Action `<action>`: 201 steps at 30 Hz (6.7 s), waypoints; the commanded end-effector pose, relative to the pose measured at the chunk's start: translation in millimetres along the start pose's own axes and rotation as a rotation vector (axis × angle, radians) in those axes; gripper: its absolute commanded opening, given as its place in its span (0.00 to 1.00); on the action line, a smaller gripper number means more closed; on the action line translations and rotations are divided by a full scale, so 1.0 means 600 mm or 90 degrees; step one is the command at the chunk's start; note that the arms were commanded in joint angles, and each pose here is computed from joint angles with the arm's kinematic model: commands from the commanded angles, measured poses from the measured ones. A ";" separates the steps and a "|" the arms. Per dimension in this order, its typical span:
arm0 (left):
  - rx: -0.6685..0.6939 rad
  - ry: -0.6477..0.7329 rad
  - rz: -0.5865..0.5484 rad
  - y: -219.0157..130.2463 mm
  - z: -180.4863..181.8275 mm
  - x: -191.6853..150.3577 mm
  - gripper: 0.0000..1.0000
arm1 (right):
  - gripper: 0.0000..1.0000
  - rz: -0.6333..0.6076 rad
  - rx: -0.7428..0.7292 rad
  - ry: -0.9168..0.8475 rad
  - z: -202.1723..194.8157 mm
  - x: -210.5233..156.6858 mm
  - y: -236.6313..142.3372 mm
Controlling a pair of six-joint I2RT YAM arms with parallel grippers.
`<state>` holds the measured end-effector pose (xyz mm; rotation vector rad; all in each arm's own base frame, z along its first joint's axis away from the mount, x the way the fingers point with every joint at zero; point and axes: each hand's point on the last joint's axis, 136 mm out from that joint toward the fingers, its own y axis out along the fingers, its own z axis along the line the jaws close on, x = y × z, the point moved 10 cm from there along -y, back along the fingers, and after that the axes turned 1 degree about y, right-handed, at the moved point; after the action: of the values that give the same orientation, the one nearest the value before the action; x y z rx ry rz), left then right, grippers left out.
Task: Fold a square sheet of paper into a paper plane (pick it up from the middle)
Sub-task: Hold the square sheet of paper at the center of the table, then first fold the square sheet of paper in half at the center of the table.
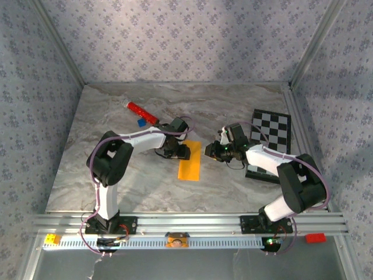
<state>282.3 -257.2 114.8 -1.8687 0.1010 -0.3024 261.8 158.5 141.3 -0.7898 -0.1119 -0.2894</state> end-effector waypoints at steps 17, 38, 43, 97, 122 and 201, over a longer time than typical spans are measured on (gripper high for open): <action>0.049 0.009 0.026 0.058 0.017 -0.014 0.48 | 0.00 0.031 0.017 -0.015 0.017 -0.006 0.026; 0.051 0.001 0.027 0.061 0.019 -0.015 0.48 | 0.00 -0.004 -0.005 0.000 0.023 -0.007 0.015; 0.051 -0.001 0.026 0.060 0.019 -0.015 0.48 | 0.00 -0.038 -0.021 0.002 0.020 -0.008 -0.004; 0.050 0.001 0.036 0.075 0.021 -0.023 0.48 | 0.00 0.128 -0.123 -0.037 -0.019 -0.040 0.131; -0.266 -0.108 -0.197 -0.116 -0.017 -0.018 0.19 | 0.00 0.254 -0.135 -0.133 -0.034 -0.006 0.139; -0.272 -0.167 -0.101 -0.016 -0.002 -0.087 0.03 | 0.00 0.230 -0.170 -0.095 -0.055 -0.024 0.131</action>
<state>230.2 -241.3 121.1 -2.3313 -0.1823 -0.1619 292.9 212.6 95.0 -0.8819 -0.2091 0.0629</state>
